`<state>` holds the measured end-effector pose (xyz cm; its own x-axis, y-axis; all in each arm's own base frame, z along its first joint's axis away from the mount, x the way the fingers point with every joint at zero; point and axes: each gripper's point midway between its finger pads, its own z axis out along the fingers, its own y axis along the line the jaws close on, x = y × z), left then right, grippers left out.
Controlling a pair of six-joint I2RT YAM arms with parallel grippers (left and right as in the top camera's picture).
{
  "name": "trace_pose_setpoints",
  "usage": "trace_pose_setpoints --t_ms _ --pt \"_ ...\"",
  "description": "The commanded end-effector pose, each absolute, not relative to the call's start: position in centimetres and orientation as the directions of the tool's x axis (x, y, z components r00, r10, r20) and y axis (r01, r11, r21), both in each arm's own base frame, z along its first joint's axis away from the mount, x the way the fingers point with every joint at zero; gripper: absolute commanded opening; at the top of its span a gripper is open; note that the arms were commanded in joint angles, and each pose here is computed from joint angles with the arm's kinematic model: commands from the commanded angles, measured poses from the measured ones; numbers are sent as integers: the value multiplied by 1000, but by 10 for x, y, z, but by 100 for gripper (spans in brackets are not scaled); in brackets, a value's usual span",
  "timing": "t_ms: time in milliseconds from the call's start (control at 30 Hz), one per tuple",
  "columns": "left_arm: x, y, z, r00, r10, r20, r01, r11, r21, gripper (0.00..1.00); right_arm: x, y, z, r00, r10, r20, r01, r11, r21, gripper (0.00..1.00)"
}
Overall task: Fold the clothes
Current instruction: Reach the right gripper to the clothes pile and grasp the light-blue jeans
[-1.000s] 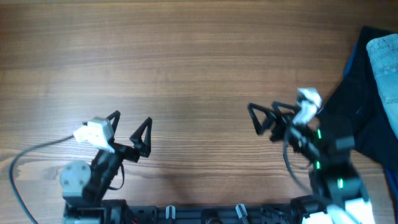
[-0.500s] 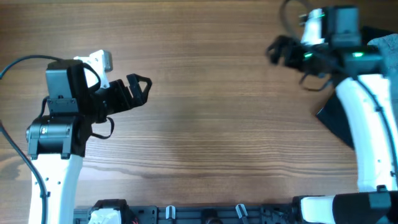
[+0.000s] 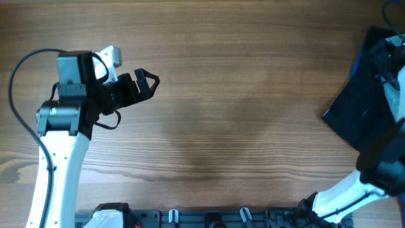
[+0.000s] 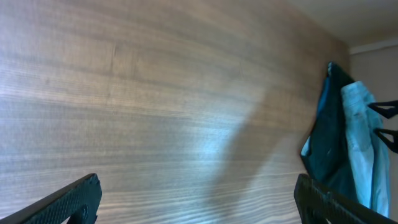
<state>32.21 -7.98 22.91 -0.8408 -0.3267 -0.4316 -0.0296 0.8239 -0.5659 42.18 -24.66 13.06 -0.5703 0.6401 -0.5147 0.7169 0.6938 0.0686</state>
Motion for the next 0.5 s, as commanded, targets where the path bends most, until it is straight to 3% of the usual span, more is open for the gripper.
trace_pose_setpoints --t_ms 0,200,467 --pt "323 -83 223 -861 -332 -386 -55 814 -578 99 432 -272 122 -568 599 -564 741 671 -34 93" --pt "323 -83 218 -869 -332 -368 -67 815 -576 99 447 -301 116 -515 554 -654 777 624 -83 95" --pt "321 -83 217 -872 -332 -359 -73 814 -576 98 452 -305 73 -553 564 -614 769 629 -114 98"
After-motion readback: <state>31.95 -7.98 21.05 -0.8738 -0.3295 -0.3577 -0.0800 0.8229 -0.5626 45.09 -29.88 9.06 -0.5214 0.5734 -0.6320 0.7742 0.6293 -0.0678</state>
